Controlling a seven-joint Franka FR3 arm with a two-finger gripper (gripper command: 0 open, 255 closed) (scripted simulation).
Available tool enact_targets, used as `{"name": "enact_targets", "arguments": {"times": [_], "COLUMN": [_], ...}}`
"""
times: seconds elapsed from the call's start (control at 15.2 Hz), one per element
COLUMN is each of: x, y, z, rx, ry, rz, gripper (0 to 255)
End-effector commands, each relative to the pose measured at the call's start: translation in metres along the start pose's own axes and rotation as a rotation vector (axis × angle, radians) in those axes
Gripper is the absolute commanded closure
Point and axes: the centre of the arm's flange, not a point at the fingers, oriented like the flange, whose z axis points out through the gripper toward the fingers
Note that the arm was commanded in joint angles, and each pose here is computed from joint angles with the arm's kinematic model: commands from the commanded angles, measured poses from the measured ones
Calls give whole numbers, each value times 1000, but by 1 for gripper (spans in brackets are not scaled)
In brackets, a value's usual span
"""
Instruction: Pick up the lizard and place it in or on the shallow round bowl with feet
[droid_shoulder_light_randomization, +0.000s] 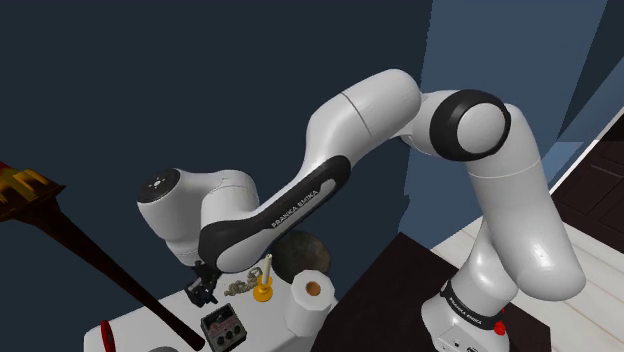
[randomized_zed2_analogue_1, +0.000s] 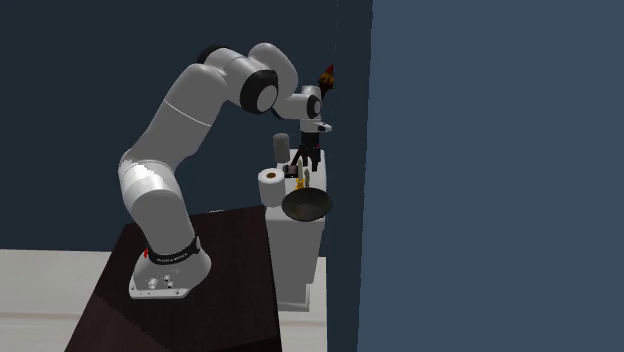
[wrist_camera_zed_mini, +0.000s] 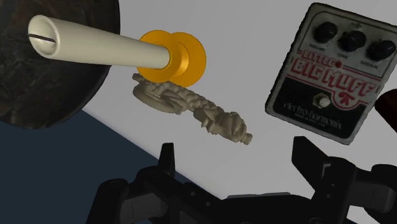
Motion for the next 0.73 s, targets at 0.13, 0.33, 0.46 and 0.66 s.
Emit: {"name": "enact_targets", "arguments": {"times": [0.13, 0.33, 0.46, 0.66], "x": [1, 1, 1, 1], "y": [0, 0, 0, 0], "z": [2, 2, 2, 2], "rx": [0, 0, 0, 0], "ry": [0, 0, 0, 0], "rz": [0, 0, 0, 0], "gripper": [0, 0, 255, 255]}}
